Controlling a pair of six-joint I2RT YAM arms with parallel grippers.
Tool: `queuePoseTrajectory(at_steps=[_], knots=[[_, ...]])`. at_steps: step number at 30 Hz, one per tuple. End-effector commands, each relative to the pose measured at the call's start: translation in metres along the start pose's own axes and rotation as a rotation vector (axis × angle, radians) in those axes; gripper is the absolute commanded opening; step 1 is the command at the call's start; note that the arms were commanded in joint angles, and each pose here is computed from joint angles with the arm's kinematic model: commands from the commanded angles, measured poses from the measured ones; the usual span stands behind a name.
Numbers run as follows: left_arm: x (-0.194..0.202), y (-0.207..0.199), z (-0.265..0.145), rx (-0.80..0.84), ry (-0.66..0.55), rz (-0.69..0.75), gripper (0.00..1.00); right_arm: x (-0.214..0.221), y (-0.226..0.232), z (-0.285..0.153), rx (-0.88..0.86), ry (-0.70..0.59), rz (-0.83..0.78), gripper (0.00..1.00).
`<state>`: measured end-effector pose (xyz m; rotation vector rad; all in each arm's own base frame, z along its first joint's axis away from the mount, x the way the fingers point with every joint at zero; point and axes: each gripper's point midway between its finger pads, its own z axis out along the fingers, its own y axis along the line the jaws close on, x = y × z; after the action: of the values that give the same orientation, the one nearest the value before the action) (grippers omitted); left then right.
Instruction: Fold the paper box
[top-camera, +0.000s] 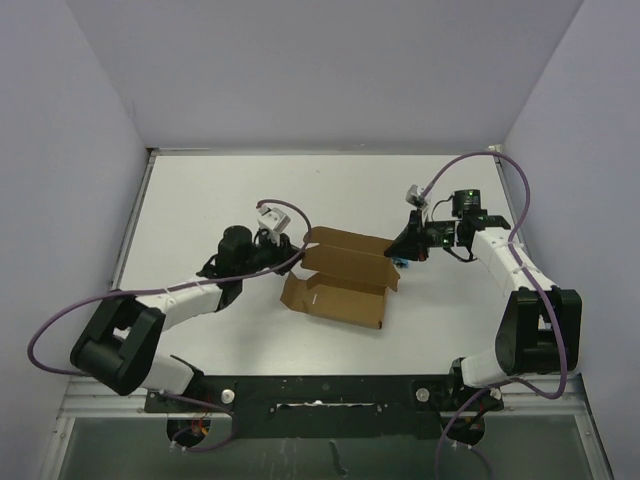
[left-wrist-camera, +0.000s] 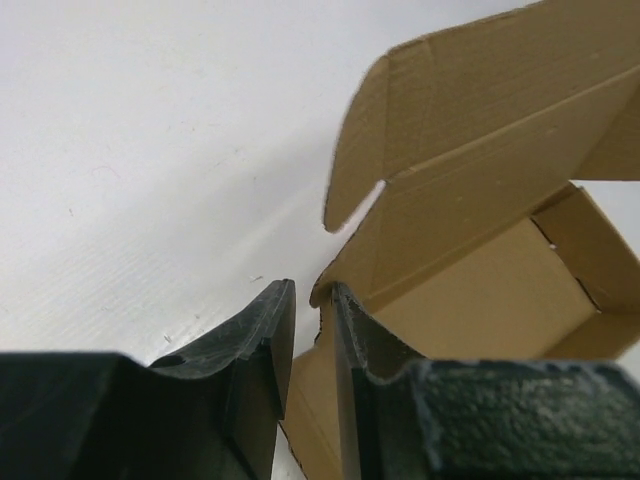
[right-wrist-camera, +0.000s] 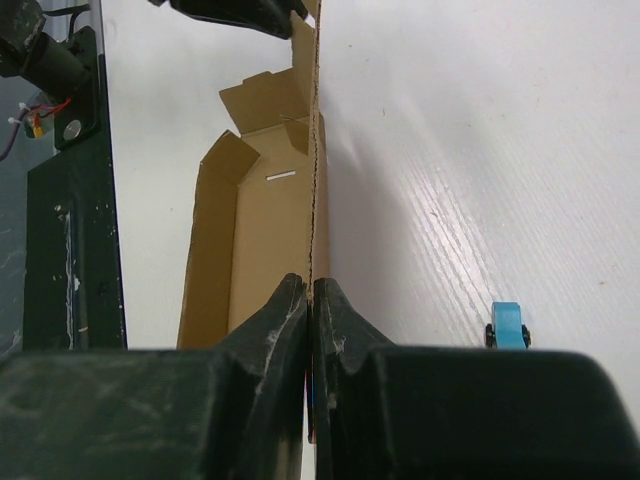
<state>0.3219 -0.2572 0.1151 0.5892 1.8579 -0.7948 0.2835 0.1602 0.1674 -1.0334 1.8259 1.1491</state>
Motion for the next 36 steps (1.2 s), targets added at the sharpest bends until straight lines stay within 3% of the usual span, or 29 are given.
queuePoseTrajectory(at_steps=[1, 8, 13, 17, 24, 31, 36], knots=[[-0.035, -0.018, -0.026, 0.008, -0.11, -0.023, 0.21, -0.016, -0.004, -0.005, 0.034, -0.037, -0.048, 0.0], [-0.028, -0.026, -0.065, -0.045, -0.099, -0.118, 0.26, -0.018, -0.003, -0.006, 0.039, -0.043, -0.051, 0.0], [0.002, -0.021, -0.081, -0.124, -0.002, -0.239, 0.31, -0.018, -0.003, -0.006, 0.038, -0.044, -0.05, 0.0], [0.028, -0.007, -0.083, -0.224, 0.093, -0.313, 0.33, -0.018, -0.003, -0.006, 0.037, -0.044, -0.049, 0.0], [0.049, 0.001, -0.064, -0.251, 0.198, -0.355, 0.33, -0.018, -0.003, -0.007, 0.039, -0.045, -0.05, 0.0], [0.063, 0.005, -0.045, -0.257, 0.245, -0.374, 0.31, -0.019, -0.003, -0.008, 0.037, -0.05, -0.05, 0.0], [0.067, 0.003, -0.04, -0.24, 0.25, -0.391, 0.19, -0.019, -0.002, -0.008, 0.035, -0.05, -0.05, 0.0]])
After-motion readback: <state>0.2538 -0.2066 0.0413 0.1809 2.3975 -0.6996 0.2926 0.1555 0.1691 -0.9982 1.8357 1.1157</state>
